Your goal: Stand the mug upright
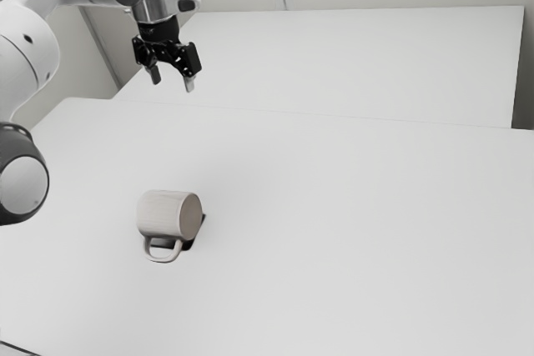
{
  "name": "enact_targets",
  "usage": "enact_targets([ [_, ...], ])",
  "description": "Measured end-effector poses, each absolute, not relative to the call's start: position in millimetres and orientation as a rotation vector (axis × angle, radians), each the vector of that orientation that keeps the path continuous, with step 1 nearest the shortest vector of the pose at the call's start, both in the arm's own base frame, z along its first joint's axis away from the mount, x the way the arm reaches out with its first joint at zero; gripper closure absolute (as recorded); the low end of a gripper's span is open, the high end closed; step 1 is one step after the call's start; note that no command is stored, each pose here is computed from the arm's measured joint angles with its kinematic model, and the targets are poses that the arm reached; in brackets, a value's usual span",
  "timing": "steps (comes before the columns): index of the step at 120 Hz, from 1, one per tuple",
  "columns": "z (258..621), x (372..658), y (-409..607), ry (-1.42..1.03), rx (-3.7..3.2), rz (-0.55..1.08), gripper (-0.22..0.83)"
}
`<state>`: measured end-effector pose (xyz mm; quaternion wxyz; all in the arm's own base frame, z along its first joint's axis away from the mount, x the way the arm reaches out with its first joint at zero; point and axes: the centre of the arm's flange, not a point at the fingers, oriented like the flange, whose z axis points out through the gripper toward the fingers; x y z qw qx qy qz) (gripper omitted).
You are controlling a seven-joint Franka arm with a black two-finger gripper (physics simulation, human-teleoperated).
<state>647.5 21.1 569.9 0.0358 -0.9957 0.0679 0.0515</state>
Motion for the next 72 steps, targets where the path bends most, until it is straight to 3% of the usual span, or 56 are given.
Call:
enact_targets([
  [31,574,631,27,0.209,-3.089,0.167,0.0],
  [51,552,570,67,0.04,-3.249,0.183,0.0],
  [72,520,523,95,-0.196,-3.467,0.064,0.0],
])
